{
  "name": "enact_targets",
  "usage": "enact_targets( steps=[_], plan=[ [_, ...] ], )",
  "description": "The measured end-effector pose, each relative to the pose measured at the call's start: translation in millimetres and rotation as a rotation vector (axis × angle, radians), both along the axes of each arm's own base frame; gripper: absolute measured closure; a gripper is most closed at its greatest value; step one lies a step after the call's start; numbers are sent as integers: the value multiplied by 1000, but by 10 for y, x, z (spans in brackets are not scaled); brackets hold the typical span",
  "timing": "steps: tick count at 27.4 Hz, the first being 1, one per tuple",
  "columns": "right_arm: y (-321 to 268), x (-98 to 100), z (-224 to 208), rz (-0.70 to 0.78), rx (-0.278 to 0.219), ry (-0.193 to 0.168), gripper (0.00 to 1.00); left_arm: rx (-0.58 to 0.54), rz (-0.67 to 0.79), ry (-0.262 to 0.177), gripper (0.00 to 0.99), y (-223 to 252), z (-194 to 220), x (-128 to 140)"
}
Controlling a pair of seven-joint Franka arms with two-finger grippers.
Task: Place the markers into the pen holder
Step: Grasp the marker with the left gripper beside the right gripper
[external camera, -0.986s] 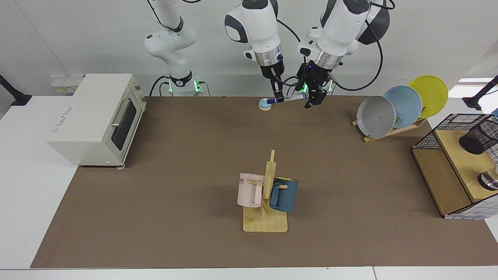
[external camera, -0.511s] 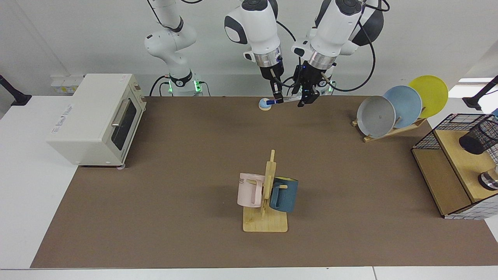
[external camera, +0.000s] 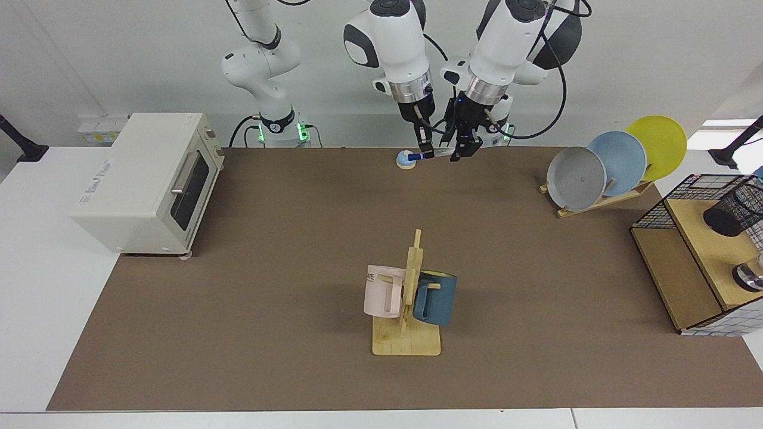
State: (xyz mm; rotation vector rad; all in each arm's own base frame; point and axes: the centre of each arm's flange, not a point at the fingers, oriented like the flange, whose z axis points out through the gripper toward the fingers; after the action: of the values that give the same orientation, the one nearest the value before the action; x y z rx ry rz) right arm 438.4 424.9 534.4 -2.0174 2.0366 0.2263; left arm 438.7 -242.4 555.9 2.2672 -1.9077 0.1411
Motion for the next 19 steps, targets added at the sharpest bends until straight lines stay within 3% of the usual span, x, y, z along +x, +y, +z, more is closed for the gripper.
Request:
enact_targets(
  steps=[14,17,19],
  plan=[
    [0,3,10,0,1,-1,846,21,-11,46,383,12,-39,-60],
    [11,-16,2,4,-3,4,846,21,-8,39,617,26,-34,-45],
    [26,-37,-1,9,-5,7,846,22,-4,36,700,48,-35,-28]
  ],
)
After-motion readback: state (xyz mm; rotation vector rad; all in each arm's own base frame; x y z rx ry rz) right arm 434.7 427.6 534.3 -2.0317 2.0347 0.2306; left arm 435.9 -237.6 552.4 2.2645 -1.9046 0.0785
